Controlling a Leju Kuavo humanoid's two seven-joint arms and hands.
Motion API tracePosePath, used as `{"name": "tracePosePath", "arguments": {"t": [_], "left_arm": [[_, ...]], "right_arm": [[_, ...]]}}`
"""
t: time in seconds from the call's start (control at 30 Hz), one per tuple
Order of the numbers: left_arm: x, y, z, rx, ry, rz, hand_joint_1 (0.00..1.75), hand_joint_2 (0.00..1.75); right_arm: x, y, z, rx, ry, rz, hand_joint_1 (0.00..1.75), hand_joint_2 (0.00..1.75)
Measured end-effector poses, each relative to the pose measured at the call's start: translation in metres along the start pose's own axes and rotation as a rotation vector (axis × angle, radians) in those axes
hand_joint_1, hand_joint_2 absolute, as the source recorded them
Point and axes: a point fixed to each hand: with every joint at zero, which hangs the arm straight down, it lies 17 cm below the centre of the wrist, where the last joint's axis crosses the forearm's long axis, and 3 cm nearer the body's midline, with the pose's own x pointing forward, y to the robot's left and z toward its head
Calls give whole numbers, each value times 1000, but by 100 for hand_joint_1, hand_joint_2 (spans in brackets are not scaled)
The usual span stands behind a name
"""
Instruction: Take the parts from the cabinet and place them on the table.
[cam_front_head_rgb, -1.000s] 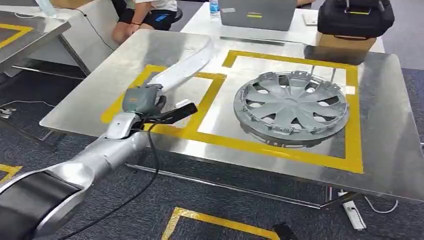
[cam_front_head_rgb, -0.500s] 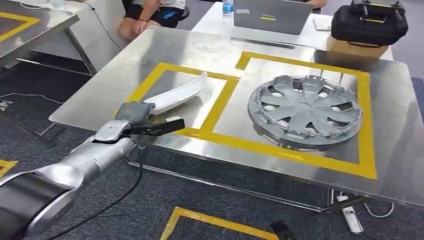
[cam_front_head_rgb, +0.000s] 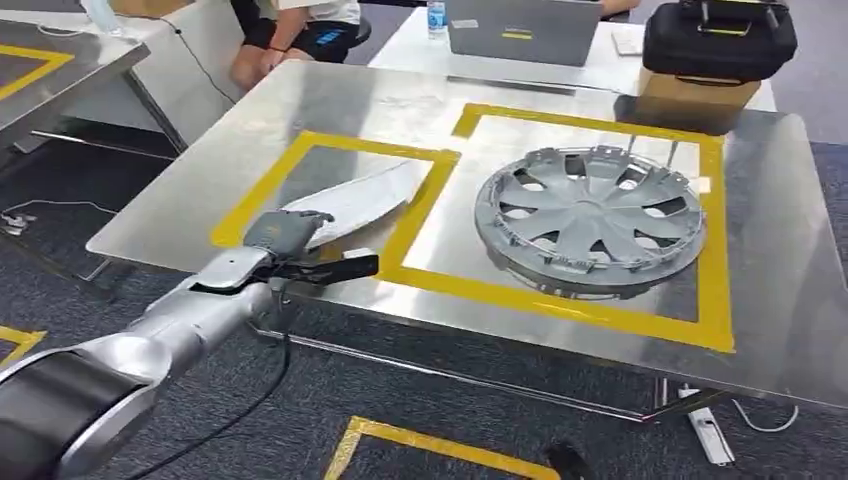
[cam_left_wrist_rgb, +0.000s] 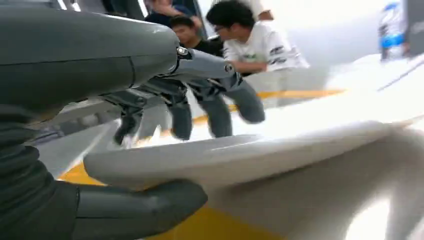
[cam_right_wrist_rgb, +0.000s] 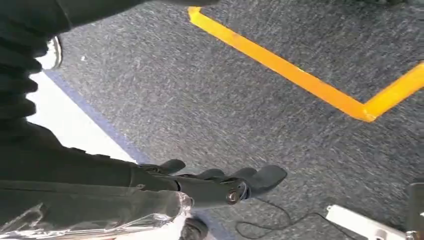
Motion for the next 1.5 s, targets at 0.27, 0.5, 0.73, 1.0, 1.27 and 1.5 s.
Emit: {"name": "tracePosePath", "arguments": {"t": [0.27,0.5,0.73,1.0,1.27,1.5], "left_arm": [[36,42,-6,186,-105,51,0,175],[79,93,-4,378,-220,201,0,175],[129,159,28,598,-415,526,0,175],[135,237,158,963,-650,1159,0,175],[117,252,251,1154,-651,1276,0,0],[133,210,266,903,-757,1699,0,0]], "right_arm": [[5,-1,0,-1,-17,4,0,0],[6,-3,0,-10,-17,3,0,0],[-3,0,0,-17,0,-13,0,0],[-18,4,2,-35,14,-62,0,0],[-31,7,4,-48,36,-110,0,0],[-47,11,5,-52,83,-178,0,0]]}}
